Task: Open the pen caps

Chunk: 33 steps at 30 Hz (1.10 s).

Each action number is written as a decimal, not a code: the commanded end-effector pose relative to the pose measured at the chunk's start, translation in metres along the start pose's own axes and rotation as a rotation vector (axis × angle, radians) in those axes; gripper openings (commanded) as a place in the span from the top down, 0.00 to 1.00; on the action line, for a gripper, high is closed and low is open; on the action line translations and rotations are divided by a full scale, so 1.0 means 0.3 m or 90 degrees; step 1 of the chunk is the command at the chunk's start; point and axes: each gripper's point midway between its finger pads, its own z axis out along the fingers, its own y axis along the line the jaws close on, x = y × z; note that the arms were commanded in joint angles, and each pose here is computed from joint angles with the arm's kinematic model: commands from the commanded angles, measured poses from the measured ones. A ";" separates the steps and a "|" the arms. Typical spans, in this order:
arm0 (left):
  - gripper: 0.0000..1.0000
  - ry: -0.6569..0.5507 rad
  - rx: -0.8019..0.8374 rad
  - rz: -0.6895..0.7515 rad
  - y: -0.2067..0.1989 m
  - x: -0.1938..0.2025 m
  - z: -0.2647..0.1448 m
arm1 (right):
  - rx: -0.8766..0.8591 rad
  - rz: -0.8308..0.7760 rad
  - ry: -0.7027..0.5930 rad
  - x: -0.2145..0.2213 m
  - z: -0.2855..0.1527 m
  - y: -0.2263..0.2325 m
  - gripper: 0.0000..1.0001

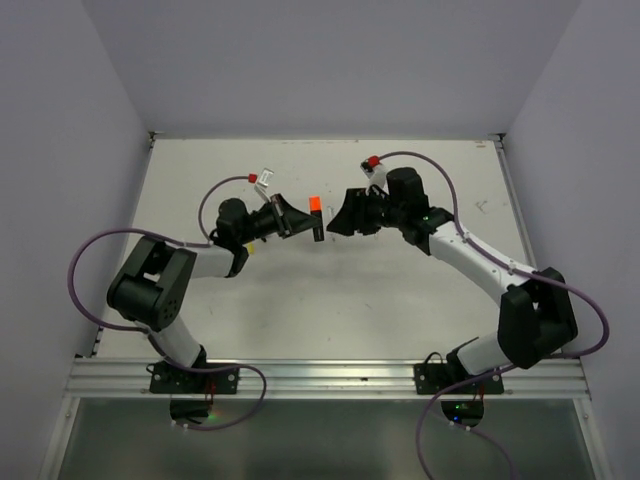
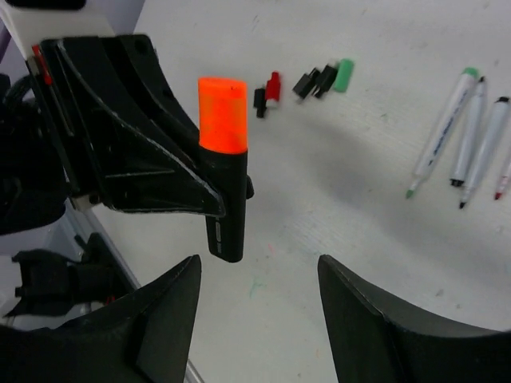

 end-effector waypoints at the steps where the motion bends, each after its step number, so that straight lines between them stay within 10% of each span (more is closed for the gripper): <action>1: 1.00 -0.006 0.167 0.023 -0.199 -0.014 -0.037 | -0.177 -0.046 0.007 0.017 -0.003 0.146 0.37; 33: 1.00 -0.047 0.252 0.054 -0.344 -0.072 -0.072 | -0.230 -0.013 0.037 0.093 0.000 0.184 0.65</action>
